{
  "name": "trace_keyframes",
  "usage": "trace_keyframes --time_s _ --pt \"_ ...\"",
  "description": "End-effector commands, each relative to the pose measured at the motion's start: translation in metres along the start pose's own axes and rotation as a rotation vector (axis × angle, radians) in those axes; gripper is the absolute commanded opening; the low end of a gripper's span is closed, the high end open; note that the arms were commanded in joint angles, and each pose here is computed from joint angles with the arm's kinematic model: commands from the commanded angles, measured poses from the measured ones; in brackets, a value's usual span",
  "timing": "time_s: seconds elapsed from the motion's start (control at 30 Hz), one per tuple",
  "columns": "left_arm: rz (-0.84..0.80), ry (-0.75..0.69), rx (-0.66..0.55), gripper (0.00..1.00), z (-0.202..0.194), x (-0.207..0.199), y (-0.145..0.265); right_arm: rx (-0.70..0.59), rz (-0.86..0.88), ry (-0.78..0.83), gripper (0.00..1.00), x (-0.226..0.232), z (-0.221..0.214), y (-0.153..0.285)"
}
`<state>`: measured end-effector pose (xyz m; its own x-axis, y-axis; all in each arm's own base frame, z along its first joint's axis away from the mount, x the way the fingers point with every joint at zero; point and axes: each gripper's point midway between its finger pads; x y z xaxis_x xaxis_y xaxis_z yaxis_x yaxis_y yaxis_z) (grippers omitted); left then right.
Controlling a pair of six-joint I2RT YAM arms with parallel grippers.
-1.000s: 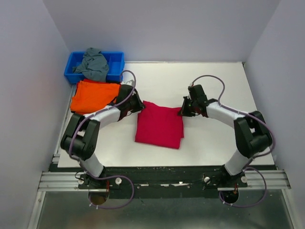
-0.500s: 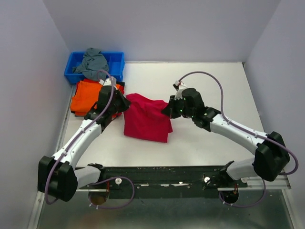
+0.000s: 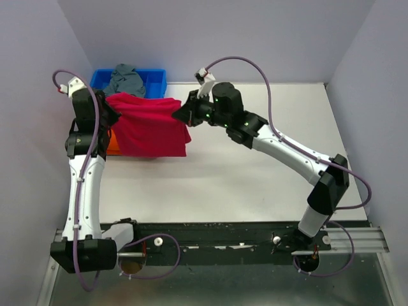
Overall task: Fold and stack the t-shirts
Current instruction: Put the neatly folded tshirt into the corner of the board with both arms
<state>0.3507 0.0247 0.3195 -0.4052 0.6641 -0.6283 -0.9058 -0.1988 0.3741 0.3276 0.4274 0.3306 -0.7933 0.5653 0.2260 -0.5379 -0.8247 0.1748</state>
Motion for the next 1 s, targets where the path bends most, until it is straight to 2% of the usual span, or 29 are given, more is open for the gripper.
trace_keyframes --time_s 0.0,0.13,0.4,0.77,0.97 --pt "0.142 -0.031 -0.119 0.00 0.053 0.020 0.002 0.036 0.055 -0.024 0.01 0.016 0.006 -0.022" --pt "0.204 -0.031 -0.169 0.00 0.078 0.033 -0.008 0.031 0.065 -0.019 0.01 0.030 0.005 -0.047" --pt "0.257 -0.018 -0.174 0.00 0.095 0.052 -0.036 0.039 0.071 -0.041 0.01 0.035 -0.005 -0.093" --pt "0.262 0.007 -0.105 0.00 0.096 0.070 -0.080 0.063 0.033 -0.097 0.01 0.024 -0.034 -0.132" --pt "0.239 0.018 -0.088 0.00 0.100 0.063 -0.109 0.048 -0.003 -0.109 0.01 0.010 -0.039 -0.149"
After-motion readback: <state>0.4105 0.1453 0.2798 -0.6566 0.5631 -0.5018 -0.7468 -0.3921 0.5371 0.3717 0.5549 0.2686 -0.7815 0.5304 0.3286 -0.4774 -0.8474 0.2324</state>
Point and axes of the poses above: each gripper's point midway between its finger pads, its own y axis back along the fingers, its own x axis along the line the jaws close on, z = x × y, and after that the axes turned 15 degrees about y, right-handed
